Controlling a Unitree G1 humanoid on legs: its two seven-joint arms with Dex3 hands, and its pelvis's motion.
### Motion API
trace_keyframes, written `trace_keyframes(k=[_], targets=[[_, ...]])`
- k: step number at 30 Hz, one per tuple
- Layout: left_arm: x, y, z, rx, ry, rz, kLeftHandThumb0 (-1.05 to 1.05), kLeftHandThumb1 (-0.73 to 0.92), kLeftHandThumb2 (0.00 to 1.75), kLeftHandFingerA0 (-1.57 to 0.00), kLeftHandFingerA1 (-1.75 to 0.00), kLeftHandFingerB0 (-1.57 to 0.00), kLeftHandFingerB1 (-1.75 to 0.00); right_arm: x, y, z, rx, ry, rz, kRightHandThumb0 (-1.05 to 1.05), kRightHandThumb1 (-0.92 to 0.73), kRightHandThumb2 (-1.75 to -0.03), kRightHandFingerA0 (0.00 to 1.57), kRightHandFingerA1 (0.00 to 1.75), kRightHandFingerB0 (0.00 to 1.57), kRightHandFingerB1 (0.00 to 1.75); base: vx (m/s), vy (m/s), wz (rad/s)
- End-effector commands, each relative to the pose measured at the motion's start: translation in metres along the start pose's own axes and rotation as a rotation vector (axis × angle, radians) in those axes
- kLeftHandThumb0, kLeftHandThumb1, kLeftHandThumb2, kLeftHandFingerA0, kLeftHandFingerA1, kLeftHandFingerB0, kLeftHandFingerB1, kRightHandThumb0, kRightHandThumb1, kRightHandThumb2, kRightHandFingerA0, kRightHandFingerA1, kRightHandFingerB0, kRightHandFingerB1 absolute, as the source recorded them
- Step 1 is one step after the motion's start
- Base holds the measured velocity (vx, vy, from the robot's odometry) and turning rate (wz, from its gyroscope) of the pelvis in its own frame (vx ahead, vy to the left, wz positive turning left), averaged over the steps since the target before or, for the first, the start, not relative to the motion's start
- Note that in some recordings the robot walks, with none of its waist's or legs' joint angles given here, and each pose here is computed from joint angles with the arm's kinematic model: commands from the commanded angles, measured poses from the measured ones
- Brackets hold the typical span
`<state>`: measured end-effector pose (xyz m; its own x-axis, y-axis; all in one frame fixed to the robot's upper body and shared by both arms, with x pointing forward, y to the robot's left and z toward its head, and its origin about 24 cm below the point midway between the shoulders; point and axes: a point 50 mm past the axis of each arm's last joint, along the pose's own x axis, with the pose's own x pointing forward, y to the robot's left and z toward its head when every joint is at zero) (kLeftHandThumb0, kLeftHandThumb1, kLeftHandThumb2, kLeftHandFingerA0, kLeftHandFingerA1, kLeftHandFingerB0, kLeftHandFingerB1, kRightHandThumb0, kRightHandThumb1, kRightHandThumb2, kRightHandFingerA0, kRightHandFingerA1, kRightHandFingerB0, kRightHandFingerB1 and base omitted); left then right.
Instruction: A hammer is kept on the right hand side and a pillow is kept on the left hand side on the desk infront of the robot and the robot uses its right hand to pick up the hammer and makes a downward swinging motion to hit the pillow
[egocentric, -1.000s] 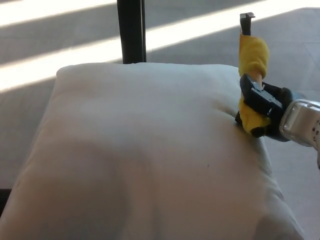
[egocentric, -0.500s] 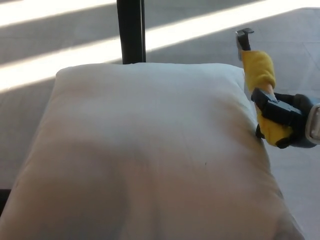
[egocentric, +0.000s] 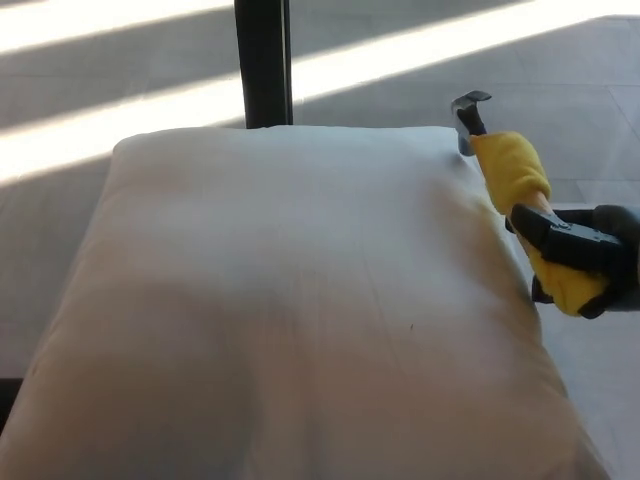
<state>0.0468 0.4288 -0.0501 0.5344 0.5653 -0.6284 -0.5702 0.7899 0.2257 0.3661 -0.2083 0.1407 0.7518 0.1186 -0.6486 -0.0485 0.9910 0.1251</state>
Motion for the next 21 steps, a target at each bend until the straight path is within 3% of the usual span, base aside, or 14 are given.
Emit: trace_keyframes(k=[1,4,6,7,13,16,21], targets=[[-0.005,0.018,0.003,0.032,0.014,0.037,-0.75,0.88,0.68,-0.76,-0.60,-0.78,-0.48,-0.038,-0.005,0.033,-0.111,-0.070,0.310,-0.34,-0.56,-1.13,1.02,1.75,0.79,1.58,0.00,0.000,0.00],[-0.005,0.017,0.002,0.037,0.023,0.050,-0.76,0.87,0.66,-0.75,-0.58,-0.77,-0.47,-0.039,-0.003,0.038,-0.107,-0.093,0.330,-0.36,-0.58,-1.09,1.02,1.75,0.84,1.50,0.00,0.000,0.00],[-0.005,0.016,0.003,0.044,0.018,0.039,-0.74,0.88,0.67,-0.72,-0.55,-0.74,-0.46,-0.042,0.000,0.045,-0.105,-0.113,0.370,-0.39,-0.56,-1.10,1.02,1.75,0.80,1.67,0.00,0.000,0.00],[-0.005,0.016,0.003,0.039,0.016,0.038,-0.74,0.88,0.67,-0.72,-0.55,-0.74,-0.46,-0.044,0.004,0.052,-0.119,-0.138,0.386,-0.39,-0.56,-1.10,1.02,1.75,0.80,1.67,0.00,0.000,0.00],[-0.005,0.016,0.003,0.042,0.015,0.034,-0.74,0.89,0.67,-0.70,-0.57,-0.74,-0.47,-0.051,0.010,0.066,-0.093,-0.167,0.407,-0.38,-0.62,-1.03,1.00,1.75,0.78,1.63,0.00,0.000,0.00],[-0.005,0.015,0.000,0.036,0.019,0.033,-0.74,0.89,0.67,-0.71,-0.58,-0.74,-0.47,-0.053,0.014,0.073,-0.074,-0.163,0.436,-0.36,-0.59,-1.12,1.04,1.75,0.81,1.57,0.00,0.000,0.00],[-0.005,0.014,0.000,0.037,0.021,0.038,-0.74,0.89,0.67,-0.72,-0.58,-0.74,-0.47,-0.055,0.015,0.082,-0.066,-0.197,0.403,-0.36,-0.58,-1.09,1.04,1.75,0.80,1.69,0.00,0.000,0.00]])
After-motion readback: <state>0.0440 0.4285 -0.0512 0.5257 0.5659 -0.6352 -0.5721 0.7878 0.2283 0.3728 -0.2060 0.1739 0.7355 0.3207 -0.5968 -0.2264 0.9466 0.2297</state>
